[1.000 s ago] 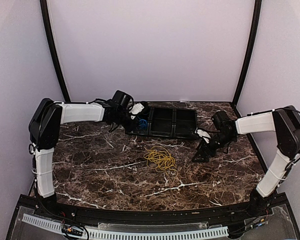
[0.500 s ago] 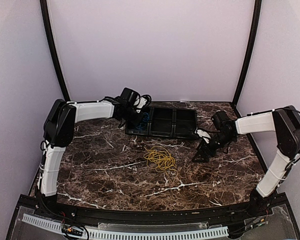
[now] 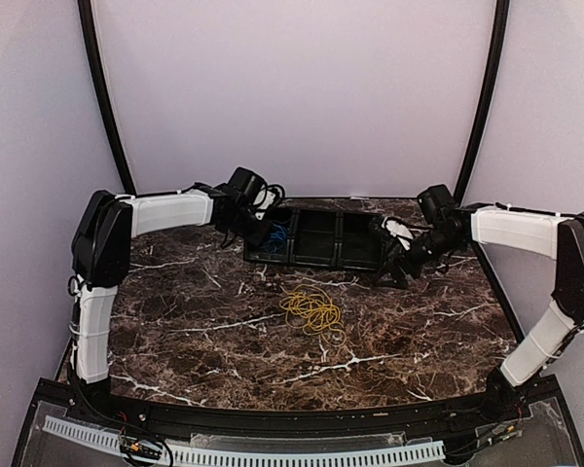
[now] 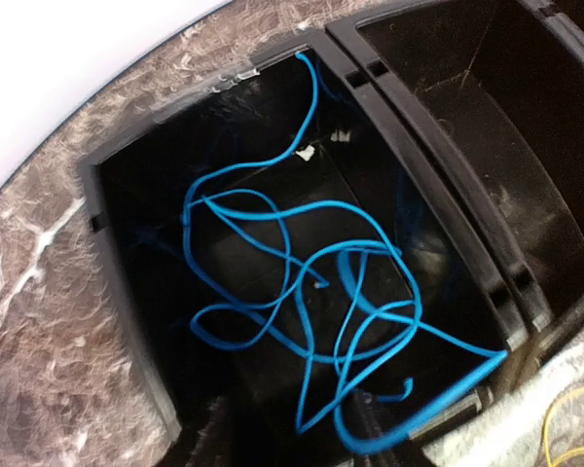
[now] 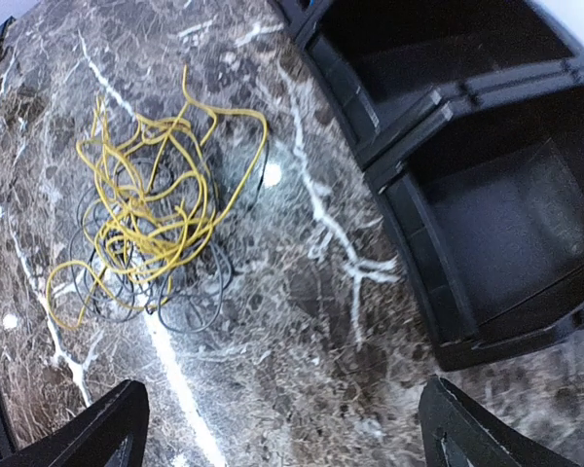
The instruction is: Untangle the cables
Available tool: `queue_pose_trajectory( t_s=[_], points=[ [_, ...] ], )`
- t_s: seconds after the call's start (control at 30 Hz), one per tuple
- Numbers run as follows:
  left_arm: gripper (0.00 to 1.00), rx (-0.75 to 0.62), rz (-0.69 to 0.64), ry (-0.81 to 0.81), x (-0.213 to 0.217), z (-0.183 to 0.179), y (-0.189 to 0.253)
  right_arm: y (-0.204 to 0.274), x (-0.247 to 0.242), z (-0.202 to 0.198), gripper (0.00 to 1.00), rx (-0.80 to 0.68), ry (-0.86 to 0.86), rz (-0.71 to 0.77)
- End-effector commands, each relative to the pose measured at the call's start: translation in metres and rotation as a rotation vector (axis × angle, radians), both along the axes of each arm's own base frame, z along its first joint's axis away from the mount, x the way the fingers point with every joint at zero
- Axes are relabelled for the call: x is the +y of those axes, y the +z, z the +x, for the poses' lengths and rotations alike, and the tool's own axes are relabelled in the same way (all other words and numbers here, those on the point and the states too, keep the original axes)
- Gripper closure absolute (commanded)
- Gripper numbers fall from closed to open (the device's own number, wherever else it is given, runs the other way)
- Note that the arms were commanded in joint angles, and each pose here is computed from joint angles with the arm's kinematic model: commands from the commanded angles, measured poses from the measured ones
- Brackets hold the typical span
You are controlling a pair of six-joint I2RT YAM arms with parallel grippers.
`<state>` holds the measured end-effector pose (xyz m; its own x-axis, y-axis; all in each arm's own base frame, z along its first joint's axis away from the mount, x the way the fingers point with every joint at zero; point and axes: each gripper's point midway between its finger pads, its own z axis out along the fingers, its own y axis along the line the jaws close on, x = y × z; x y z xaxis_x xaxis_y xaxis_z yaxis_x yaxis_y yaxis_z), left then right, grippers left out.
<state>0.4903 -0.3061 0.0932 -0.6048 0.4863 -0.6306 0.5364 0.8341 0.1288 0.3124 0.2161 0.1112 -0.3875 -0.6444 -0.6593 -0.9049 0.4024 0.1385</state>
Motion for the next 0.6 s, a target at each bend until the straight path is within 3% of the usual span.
queue_pose_trajectory(
  t_s=[0.0,0.03,0.13,0.3,0.43,0.47,0.57],
  points=[
    [0.51,-0.081,-0.036,0.05,0.026,-0.022,0.073,0.057,0.006,0.014,0.01,-0.129,-0.017,0.045],
    [0.49,-0.06,-0.027,0.058,0.031,-0.031,0.064,0.068,0.008,0.016,0.01,-0.148,-0.019,0.064],
    [0.45,-0.104,-0.077,0.064,0.042,-0.048,0.091,0.091,0.019,0.014,0.01,-0.162,0.023,0.13],
    [0.43,-0.122,-0.187,0.063,0.052,-0.082,0.111,0.101,0.043,0.003,0.01,-0.124,0.128,0.165],
    [0.43,-0.126,-0.348,-0.068,0.034,-0.121,0.124,0.076,0.068,-0.004,0.1,-0.089,0.191,0.107],
    [0.43,-0.1,-0.354,-0.089,0.035,-0.133,0.109,0.067,0.075,-0.006,0.12,-0.072,0.205,0.077],
    [0.44,-0.163,-0.482,-0.195,0.019,-0.16,0.13,0.042,0.093,-0.015,0.17,-0.016,0.267,0.02]
  ],
)
